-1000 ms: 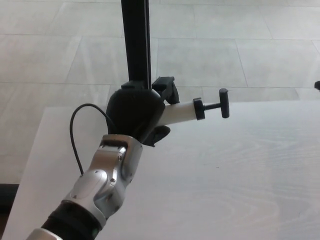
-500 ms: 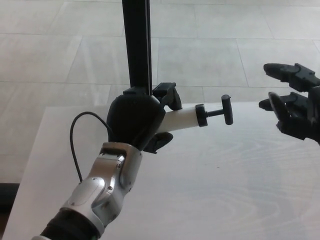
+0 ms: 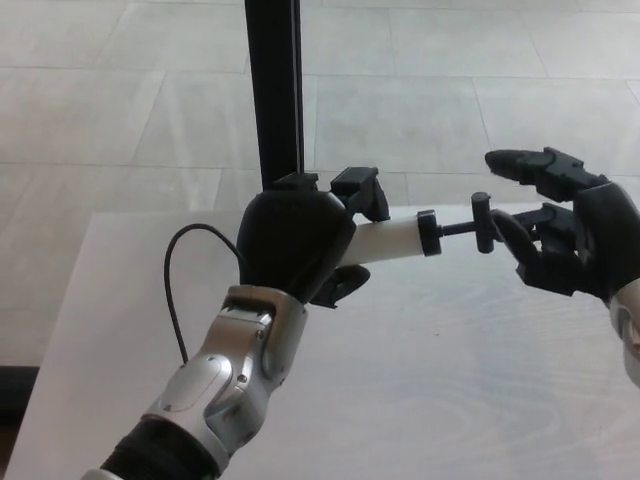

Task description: The robot uses its left hand to lift the air pump kept on the middle of the desk and use the right hand to pull out the handle

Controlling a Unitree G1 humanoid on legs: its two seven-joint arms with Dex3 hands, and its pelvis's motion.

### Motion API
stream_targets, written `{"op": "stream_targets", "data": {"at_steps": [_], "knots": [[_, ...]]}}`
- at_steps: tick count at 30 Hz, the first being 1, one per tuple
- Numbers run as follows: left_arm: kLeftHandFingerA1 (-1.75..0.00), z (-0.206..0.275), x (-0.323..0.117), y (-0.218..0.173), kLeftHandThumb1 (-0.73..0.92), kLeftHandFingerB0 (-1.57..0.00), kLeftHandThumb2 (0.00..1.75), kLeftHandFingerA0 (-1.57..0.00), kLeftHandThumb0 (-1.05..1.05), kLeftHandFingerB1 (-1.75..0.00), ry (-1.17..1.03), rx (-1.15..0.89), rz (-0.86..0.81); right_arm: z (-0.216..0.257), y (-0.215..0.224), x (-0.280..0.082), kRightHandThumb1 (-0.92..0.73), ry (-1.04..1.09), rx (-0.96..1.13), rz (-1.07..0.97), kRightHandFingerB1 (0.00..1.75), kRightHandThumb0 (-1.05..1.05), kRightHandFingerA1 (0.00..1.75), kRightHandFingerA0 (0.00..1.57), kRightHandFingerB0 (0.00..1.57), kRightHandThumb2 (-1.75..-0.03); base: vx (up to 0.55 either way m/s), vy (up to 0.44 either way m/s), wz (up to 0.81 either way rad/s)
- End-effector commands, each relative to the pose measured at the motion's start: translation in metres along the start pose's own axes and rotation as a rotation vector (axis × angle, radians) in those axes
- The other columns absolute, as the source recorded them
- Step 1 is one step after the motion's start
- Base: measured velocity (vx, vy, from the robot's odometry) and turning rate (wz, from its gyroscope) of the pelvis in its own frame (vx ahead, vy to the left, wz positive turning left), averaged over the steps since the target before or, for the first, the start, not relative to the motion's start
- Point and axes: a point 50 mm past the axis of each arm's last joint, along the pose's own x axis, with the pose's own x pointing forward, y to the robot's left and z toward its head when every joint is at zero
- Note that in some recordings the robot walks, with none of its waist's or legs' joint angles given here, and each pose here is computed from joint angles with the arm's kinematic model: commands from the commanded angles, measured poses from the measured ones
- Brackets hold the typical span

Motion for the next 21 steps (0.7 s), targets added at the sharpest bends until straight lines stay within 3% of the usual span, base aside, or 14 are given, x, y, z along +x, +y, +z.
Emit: {"op": "stream_targets", "data": {"at_steps": [1,5,7,8,9,11,12,13,17,19,20,21], "knots": [[-1.66,0.006,0.009,0.012,0.64,-0.67,0.69,-0.78,-0.11,-1.33,0.002,0.001,0.062,-0.008,0.003,0.001,-0.64,0.056,-0.083,0.008,0.40,-0.44,0.93,0.57,0.45,-0.59,0.00,0.000,0.00],[-1.75,0.011,0.013,0.015,0.63,-0.61,0.67,-0.81,-0.08,-1.49,-0.006,-0.010,0.067,-0.009,0.006,0.002,-0.63,0.067,-0.103,0.014,0.41,-0.50,0.85,0.60,0.44,-0.59,0.00,0.000,0.00],[-1.71,0.014,0.014,0.017,0.61,-0.73,0.65,-0.76,-0.16,-1.29,-0.010,-0.016,0.075,-0.010,0.007,0.002,-0.63,0.071,-0.119,0.018,0.41,-0.50,0.82,0.61,0.44,-0.59,0.00,0.000,0.00],[-1.71,0.015,0.014,0.018,0.61,-0.73,0.65,-0.76,-0.16,-1.29,-0.011,-0.015,0.080,-0.010,0.007,0.002,-0.63,0.071,-0.122,0.020,0.41,-0.50,0.82,0.61,0.44,-0.59,0.00,0.000,0.00],[-1.66,0.016,0.015,0.019,0.62,-0.80,0.64,-0.77,-0.18,-1.07,-0.010,-0.019,0.076,-0.010,0.008,0.002,-0.62,0.076,-0.125,0.020,0.41,-0.49,0.86,0.61,0.44,-0.59,0.00,0.000,0.00],[-1.67,0.020,0.016,0.020,0.64,-0.74,0.63,-0.75,-0.18,-1.23,-0.018,-0.015,0.074,-0.010,0.008,0.002,-0.60,0.066,-0.114,0.016,0.45,-0.49,0.93,0.61,0.44,-0.59,0.00,0.000,0.00],[-1.67,0.021,0.017,0.020,0.64,-0.74,0.63,-0.75,-0.18,-1.23,-0.018,-0.014,0.072,-0.010,0.007,0.002,-0.60,0.062,-0.113,0.014,0.45,-0.49,0.93,0.61,0.44,-0.59,0.00,0.000,0.00],[-1.59,0.021,0.015,0.018,0.62,-0.79,0.59,-0.75,-0.21,-1.06,-0.024,-0.007,0.067,-0.009,0.006,0.004,-0.63,0.043,-0.116,-0.012,0.44,-0.44,0.93,0.67,0.49,-0.59,0.00,0.000,0.00],[-1.59,0.021,0.013,0.015,0.62,-0.79,0.60,-0.75,-0.22,-1.11,-0.038,0.003,0.072,-0.006,0.003,0.005,-0.67,0.020,-0.125,-0.042,0.47,-0.38,0.91,0.76,0.54,-0.59,0.00,0.000,0.00],[-1.48,0.021,0.012,0.013,0.62,-0.86,0.67,-0.79,-0.21,-0.74,-0.035,-0.005,0.066,-0.004,0.001,0.005,-0.72,-0.006,-0.097,-0.075,0.57,-0.30,1.18,0.97,0.67,-0.60,0.00,0.000,0.00],[-1.48,0.021,0.011,0.013,0.62,-0.86,0.67,-0.79,-0.21,-0.74,-0.035,-0.008,0.067,-0.003,0.000,0.006,-0.72,-0.012,-0.093,-0.083,0.57,-0.30,1.18,0.97,0.67,-0.60,0.00,0.000,0.00],[-1.37,0.020,0.012,0.014,0.64,-0.85,0.66,-0.82,-0.19,-0.68,-0.023,-0.009,0.052,-0.001,0.000,0.006,-0.73,-0.020,-0.088,-0.092,0.61,-0.29,1.28,0.98,0.71,-0.62,0.00,0.000,0.00]]}}
